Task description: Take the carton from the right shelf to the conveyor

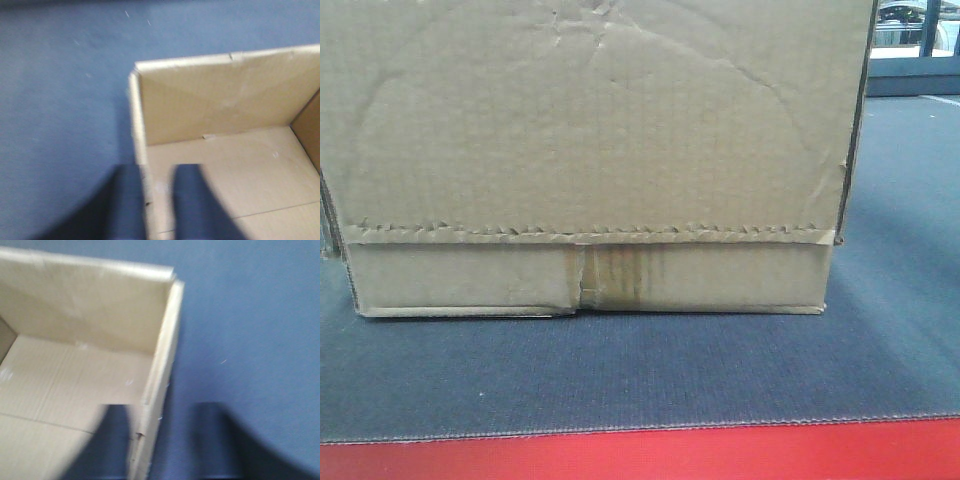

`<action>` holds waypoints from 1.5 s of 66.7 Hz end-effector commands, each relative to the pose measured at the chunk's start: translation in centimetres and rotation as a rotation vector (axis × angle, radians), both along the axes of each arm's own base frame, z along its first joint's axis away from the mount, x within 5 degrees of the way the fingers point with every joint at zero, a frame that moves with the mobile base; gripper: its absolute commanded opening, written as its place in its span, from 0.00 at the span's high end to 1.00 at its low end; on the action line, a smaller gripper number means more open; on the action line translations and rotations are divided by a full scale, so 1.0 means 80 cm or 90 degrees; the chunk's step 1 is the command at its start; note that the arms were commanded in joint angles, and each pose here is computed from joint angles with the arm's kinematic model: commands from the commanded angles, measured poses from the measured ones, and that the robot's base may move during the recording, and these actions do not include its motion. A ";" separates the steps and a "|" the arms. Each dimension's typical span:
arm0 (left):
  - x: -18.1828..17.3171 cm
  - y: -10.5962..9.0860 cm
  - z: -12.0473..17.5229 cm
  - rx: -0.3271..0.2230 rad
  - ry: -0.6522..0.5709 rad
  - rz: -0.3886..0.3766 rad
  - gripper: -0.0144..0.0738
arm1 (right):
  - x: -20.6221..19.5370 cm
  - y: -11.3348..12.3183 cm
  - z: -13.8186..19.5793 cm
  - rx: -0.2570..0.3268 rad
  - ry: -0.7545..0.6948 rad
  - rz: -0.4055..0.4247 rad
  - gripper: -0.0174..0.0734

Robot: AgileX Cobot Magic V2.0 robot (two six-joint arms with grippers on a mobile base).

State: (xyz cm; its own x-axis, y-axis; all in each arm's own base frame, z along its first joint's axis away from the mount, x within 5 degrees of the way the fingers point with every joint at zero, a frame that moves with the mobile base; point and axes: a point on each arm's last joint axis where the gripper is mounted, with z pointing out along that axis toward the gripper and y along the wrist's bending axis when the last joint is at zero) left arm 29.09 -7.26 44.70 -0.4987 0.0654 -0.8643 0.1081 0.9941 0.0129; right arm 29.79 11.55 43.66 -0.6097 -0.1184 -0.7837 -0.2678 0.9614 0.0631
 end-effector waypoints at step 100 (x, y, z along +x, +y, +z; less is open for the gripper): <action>-0.314 0.096 -0.176 0.006 -0.361 0.105 0.82 | -0.323 -0.140 -0.167 0.056 -0.459 -0.091 0.88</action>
State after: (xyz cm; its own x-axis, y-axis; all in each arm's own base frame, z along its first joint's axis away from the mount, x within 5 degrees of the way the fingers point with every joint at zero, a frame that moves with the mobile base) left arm 4.20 0.44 30.46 0.0059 0.0313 -0.9995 -0.0719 0.9969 0.0307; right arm 5.38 0.67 29.69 -0.0624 0.0163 -0.9979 -0.1482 0.9886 0.0254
